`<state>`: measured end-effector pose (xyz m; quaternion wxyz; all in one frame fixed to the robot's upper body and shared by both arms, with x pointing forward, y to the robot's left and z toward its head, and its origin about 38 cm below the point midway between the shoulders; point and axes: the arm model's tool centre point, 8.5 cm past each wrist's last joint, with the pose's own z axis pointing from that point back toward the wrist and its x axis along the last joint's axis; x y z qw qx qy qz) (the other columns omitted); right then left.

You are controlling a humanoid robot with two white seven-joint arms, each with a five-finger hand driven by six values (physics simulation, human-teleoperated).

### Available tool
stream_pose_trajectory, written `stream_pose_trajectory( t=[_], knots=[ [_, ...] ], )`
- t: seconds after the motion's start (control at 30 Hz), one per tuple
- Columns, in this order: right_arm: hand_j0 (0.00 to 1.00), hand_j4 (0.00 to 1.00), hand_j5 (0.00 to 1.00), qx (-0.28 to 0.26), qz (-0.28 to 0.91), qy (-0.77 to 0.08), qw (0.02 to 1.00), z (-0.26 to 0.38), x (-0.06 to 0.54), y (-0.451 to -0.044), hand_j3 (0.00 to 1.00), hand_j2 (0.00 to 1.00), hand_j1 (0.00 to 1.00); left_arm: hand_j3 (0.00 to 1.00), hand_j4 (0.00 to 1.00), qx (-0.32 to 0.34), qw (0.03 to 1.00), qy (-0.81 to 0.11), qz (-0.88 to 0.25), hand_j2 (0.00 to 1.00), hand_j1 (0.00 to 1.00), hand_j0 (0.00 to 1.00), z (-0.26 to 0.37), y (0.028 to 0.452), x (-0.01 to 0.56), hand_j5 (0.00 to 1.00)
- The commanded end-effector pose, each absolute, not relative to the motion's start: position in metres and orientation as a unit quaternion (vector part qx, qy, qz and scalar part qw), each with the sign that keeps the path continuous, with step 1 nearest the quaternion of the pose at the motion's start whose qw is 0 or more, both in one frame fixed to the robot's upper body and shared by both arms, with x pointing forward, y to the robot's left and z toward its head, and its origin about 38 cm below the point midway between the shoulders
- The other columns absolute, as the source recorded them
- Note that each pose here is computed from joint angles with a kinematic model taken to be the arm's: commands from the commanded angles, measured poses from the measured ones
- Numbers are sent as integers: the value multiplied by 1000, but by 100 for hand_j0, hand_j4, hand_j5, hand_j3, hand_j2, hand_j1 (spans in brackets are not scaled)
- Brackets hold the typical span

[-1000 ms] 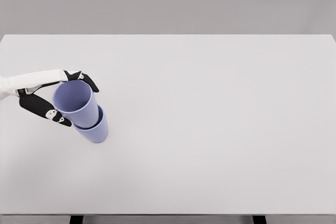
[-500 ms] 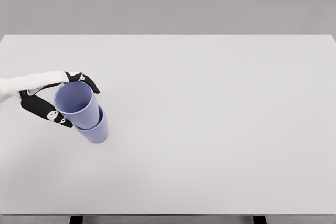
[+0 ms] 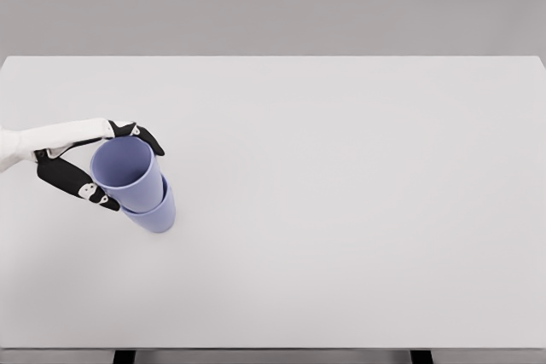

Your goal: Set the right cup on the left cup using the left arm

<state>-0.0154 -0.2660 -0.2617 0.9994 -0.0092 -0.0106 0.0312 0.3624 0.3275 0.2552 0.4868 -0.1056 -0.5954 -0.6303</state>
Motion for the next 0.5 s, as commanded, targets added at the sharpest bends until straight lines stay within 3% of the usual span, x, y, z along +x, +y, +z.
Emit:
stream_pose_trajectory(
  t=[0.0,0.17,0.47],
  knots=[
    [100,100,100,-9,31,-11,999,-262,-15,-266,100,100,100,69,69,-106,487,-596,-629,69,69,69,256,328,362,69],
    [100,100,100,-9,31,-11,999,-262,-15,-266,100,100,100,81,81,-107,487,-597,-629,81,81,81,256,328,362,81],
    [100,100,100,-8,31,-11,999,-262,-15,-266,100,100,100,84,84,-107,479,-600,-631,84,84,84,257,327,361,84]
  ],
)
